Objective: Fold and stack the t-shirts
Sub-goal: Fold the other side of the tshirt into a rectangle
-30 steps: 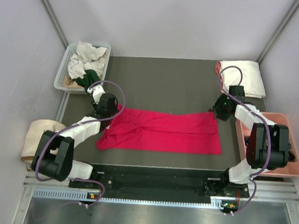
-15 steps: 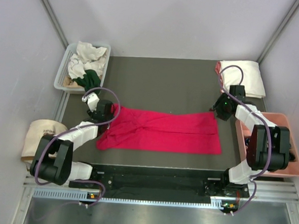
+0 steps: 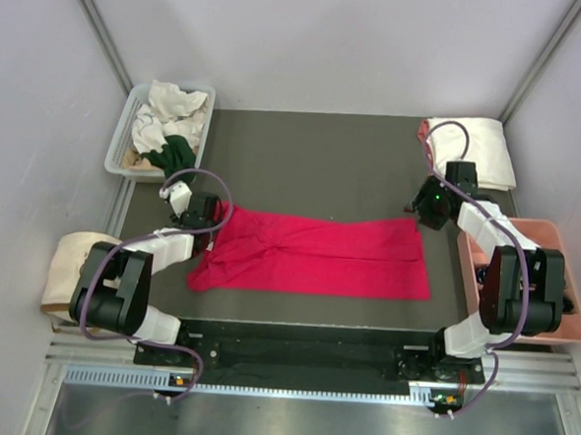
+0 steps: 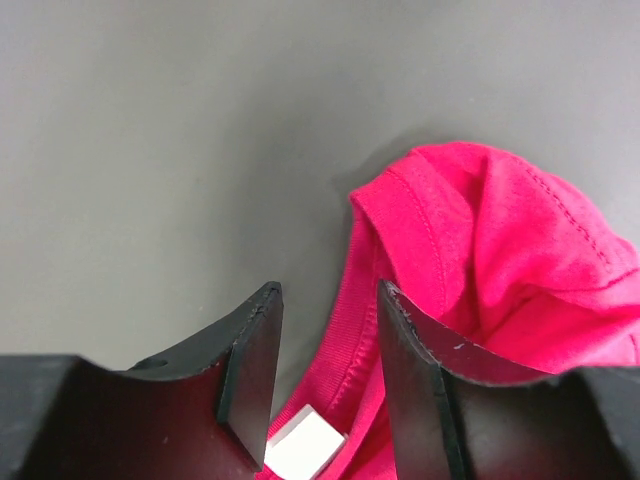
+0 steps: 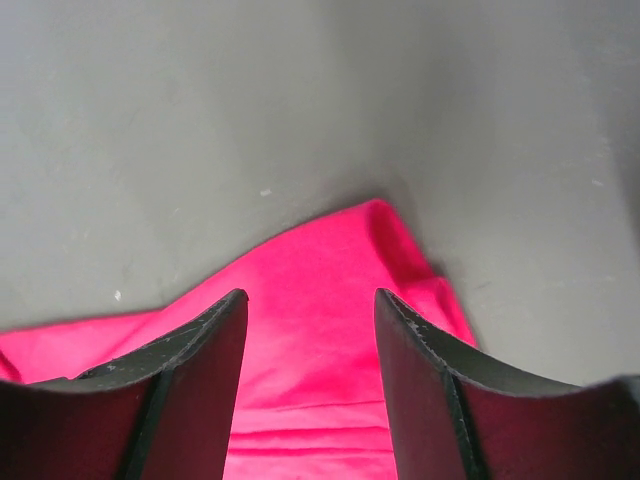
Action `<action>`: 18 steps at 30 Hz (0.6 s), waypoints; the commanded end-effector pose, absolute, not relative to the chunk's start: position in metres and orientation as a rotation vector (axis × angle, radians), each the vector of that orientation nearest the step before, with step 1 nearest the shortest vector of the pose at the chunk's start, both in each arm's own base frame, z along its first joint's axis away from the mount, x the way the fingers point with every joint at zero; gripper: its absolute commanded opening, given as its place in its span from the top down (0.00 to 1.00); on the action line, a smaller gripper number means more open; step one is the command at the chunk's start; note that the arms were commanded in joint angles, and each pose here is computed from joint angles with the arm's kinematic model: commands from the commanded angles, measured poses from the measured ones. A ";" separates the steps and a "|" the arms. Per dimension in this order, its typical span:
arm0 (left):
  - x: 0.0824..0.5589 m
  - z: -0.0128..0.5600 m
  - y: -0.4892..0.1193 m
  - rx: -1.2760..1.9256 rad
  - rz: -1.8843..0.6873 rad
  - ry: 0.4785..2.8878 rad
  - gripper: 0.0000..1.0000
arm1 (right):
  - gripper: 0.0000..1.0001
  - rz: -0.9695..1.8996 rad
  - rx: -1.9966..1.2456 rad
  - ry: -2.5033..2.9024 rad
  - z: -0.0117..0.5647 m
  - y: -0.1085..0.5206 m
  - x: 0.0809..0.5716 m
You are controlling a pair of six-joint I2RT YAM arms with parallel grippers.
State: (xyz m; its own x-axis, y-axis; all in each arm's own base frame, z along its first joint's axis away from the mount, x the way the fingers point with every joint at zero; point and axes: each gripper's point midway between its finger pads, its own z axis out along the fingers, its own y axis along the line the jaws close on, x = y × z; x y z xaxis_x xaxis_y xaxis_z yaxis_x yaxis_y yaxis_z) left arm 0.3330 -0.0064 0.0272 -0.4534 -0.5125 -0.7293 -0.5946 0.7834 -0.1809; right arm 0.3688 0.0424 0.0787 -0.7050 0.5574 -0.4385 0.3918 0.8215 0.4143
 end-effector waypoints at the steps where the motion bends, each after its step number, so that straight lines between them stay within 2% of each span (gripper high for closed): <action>1: 0.348 0.057 -0.009 -0.836 0.061 2.060 0.52 | 0.46 0.504 0.394 2.407 0.117 0.088 0.406; 6: 0.340 0.092 -0.004 -0.839 0.041 1.993 0.45 | 0.43 0.664 0.108 2.431 0.121 0.146 0.438; 8: 0.338 0.109 -0.005 -0.830 0.005 1.960 0.39 | 0.41 0.752 -0.031 2.427 0.116 0.169 0.460; 10: 0.333 0.114 -0.011 -0.814 -0.033 1.976 0.29 | 0.40 0.858 -0.183 2.388 0.132 0.187 0.478; 11: 0.331 0.123 -0.012 -0.809 -0.058 1.957 0.24 | 0.39 0.900 -0.207 2.439 0.103 0.192 0.483; 14: 0.325 0.132 -0.014 -0.799 -0.093 1.942 0.14 | 0.38 1.018 -0.346 2.373 0.108 0.212 0.500; 15: 0.323 0.134 -0.013 -0.799 -0.092 1.937 0.13 | 0.38 1.042 -0.352 2.414 0.085 0.216 0.501; 16: 0.321 0.134 -0.012 -0.797 -0.087 1.936 0.13 | 0.37 1.069 -0.386 2.384 0.093 0.220 0.509; 18: 0.319 0.139 -0.011 -0.799 -0.088 1.922 0.13 | 0.34 1.095 -0.427 2.434 0.070 0.230 0.503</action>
